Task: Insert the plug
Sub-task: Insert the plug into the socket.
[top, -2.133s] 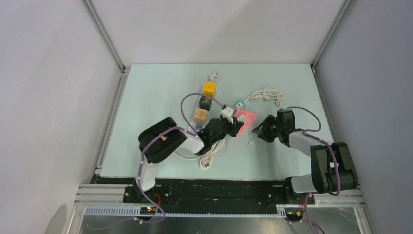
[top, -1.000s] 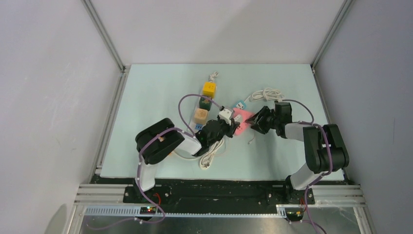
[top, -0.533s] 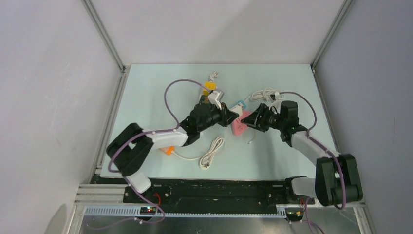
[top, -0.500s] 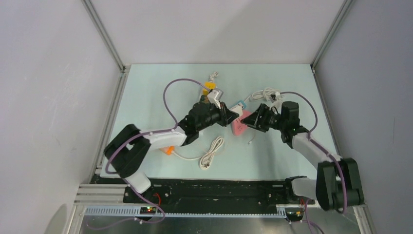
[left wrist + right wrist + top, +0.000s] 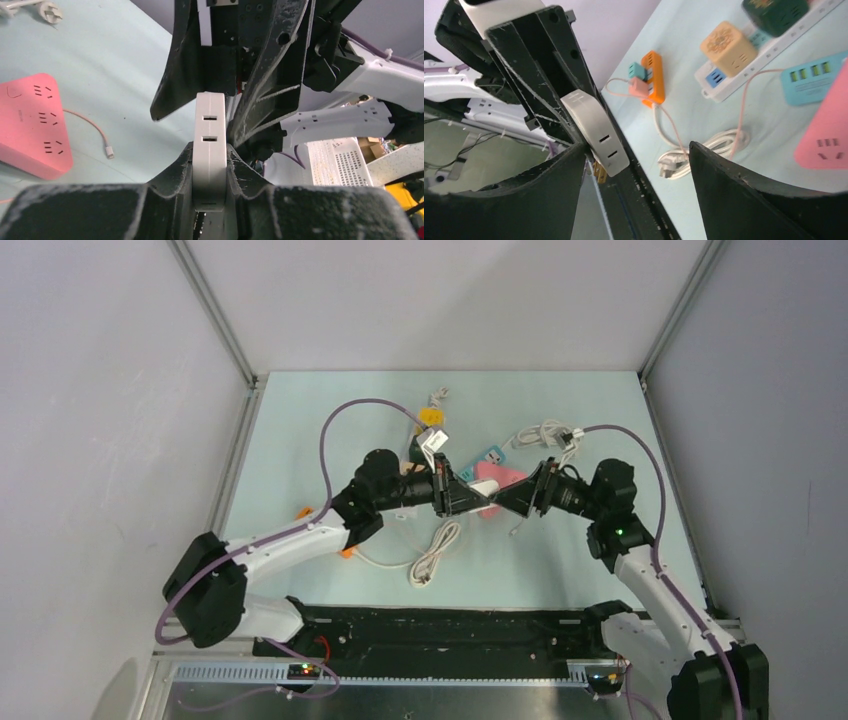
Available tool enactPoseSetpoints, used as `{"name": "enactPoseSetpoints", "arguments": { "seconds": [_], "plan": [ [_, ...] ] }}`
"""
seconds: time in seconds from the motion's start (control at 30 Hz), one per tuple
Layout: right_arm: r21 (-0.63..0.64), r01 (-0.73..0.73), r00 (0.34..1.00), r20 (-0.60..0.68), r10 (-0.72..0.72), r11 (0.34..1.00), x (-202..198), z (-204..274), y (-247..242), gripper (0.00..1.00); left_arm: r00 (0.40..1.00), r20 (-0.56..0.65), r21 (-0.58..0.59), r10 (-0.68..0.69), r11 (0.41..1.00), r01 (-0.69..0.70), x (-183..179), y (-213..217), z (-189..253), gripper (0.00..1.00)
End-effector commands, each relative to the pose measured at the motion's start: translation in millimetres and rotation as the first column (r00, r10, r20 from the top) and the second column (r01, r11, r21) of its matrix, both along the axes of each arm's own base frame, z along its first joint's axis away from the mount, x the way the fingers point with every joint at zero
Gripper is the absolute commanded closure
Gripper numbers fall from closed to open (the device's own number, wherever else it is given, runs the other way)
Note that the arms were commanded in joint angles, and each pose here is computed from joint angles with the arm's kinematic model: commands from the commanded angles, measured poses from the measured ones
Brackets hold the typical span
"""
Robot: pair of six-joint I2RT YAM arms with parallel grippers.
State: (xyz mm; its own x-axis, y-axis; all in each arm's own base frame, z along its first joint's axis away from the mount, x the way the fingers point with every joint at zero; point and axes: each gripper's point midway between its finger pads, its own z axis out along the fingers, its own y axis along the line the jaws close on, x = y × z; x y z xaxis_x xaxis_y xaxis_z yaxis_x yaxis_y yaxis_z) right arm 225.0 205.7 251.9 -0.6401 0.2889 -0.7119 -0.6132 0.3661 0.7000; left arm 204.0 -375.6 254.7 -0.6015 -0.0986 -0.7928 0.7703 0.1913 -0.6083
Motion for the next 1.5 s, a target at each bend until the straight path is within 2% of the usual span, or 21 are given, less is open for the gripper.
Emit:
{"name": "enactPoseSetpoints", "arguments": {
  "seconds": [0.0, 0.1, 0.3, 0.37, 0.47, 0.5, 0.63, 0.7, 0.77, 0.8, 0.83, 0.87, 0.9, 0.97, 1.1, 1.2, 1.27, 1.33, 1.37, 1.47],
  "plan": [
    [0.015, -0.061, 0.997, 0.053, 0.060, 0.998, -7.2, 13.3, 16.2, 0.22, 0.995, -0.032, -0.048, -0.094, 0.995, 0.093, -23.9, 5.0, 20.1, 1.00],
    [0.055, -0.077, 0.995, 0.072, 0.073, 0.996, -7.5, 24.9, 21.7, 0.29, 0.991, -0.051, -0.051, -0.122, 0.991, 0.120, -30.3, 5.7, 19.3, 1.00],
    [0.104, -0.093, 0.991, 0.100, 0.083, 0.990, -9.3, 40.8, 25.0, 0.31, 0.987, -0.060, -0.067, -0.148, 0.987, 0.144, -38.4, 9.0, 26.1, 1.00],
    [0.111, -0.119, 0.989, 0.099, 0.108, 0.987, -11.8, 41.4, 27.5, 0.40, 0.987, -0.054, -0.075, -0.151, 0.986, 0.147, -40.1, 9.8, 30.9, 1.00],
    [0.115, -0.173, 0.982, 0.094, 0.163, 0.978, -18.7, 40.3, 33.2, 0.59, 0.986, -0.061, -0.084, -0.152, 0.986, 0.147, -40.4, 9.9, 35.5, 1.00],
    [0.113, -0.185, 0.980, 0.092, 0.175, 0.976, -20.4, 39.5, 34.4, 0.60, 0.987, -0.061, -0.087, -0.152, 0.985, 0.146, -40.4, 9.7, 36.9, 1.00],
    [0.101, -0.223, 0.973, 0.090, 0.214, 0.970, -28.3, 36.0, 38.5, 0.51, 0.988, -0.068, -0.095, -0.141, 0.986, 0.134, -38.5, 9.6, 40.8, 0.97],
    [0.103, -0.219, 0.974, 0.086, 0.210, 0.970, -28.9, 36.8, 38.3, 0.58, 0.988, -0.070, -0.097, -0.135, 0.987, 0.128, -37.8, 9.8, 41.8, 0.96],
    [0.116, -0.209, 0.976, 0.081, 0.200, 0.971, -27.0, 39.7, 36.8, 0.77, 0.988, -0.071, -0.101, -0.135, 0.987, 0.128, -38.6, 10.6, 43.4, 0.93],
    [0.122, -0.202, 0.978, 0.085, 0.192, 0.972, -25.1, 41.6, 35.7, 0.92, 0.988, -0.075, -0.100, -0.136, 0.987, 0.128, -39.3, 10.8, 42.4, 0.87],
    [0.131, -0.196, 0.979, 0.076, 0.188, 0.972, -24.5, 43.3, 35.3, 0.97, 0.988, -0.076, -0.101, -0.135, 0.987, 0.127, -39.5, 11.3, 42.6, 0.82],
    [0.139, -0.194, 0.979, 0.083, 0.184, 0.971, -23.8, 46.3, 34.6, 1.00, 0.987, -0.083, -0.102, -0.135, 0.987, 0.126, -39.9, 11.8, 41.8, 0.73],
    [0.149, -0.196, 0.979, 0.076, 0.187, 0.969, -24.6, 48.4, 34.6, 1.00, 0.987, -0.084, -0.104, -0.139, 0.986, 0.130, -41.3, 12.3, 42.7, 0.69],
    [0.169, -0.202, 0.978, 0.092, 0.189, 0.965, -25.9, 55.9, 34.6, 1.00, 0.985, -0.091, -0.110, -0.147, 0.985, 0.136, -43.6, 12.4, 44.4, 0.50],
    [0.200, -0.208, 0.977, 0.099, 0.191, 0.957, -27.3, 65.2, 35.1, 1.00, 0.978, -0.128, -0.123, -0.164, 0.981, 0.149, -48.4, 10.1, 48.1, 0.43],
    [0.214, -0.217, 0.975, 0.096, 0.201, 0.952, -27.3, 68.0, 35.1, 1.00, 0.974, -0.139, -0.119, -0.178, 0.980, 0.162, -51.2, 7.3, 45.6, 0.43],
    [0.218, -0.225, 0.974, 0.088, 0.210, 0.950, -27.7, 67.7, 35.6, 1.00, 0.973, -0.147, -0.115, -0.177, 0.980, 0.161, -50.0, 6.2, 43.1, 0.47],
    [0.217, -0.227, 0.973, 0.081, 0.214, 0.949, -27.3, 66.9, 35.9, 1.00, 0.972, -0.153, -0.111, -0.176, 0.981, 0.160, -48.9, 4.6, 40.9, 0.57],
    [0.215, -0.227, 0.974, 0.075, 0.215, 0.950, -27.1, 65.8, 35.9, 1.00, 0.972, -0.158, -0.107, -0.173, 0.982, 0.158, -47.6, 3.7, 38.9, 0.66],
    [0.212, -0.227, 0.974, 0.069, 0.217, 0.951, -26.8, 65.7, 35.9, 1.00, 0.974, -0.160, -0.105, -0.163, 0.983, 0.147, -44.1, 2.2, 38.0, 0.78]
  ]
}}
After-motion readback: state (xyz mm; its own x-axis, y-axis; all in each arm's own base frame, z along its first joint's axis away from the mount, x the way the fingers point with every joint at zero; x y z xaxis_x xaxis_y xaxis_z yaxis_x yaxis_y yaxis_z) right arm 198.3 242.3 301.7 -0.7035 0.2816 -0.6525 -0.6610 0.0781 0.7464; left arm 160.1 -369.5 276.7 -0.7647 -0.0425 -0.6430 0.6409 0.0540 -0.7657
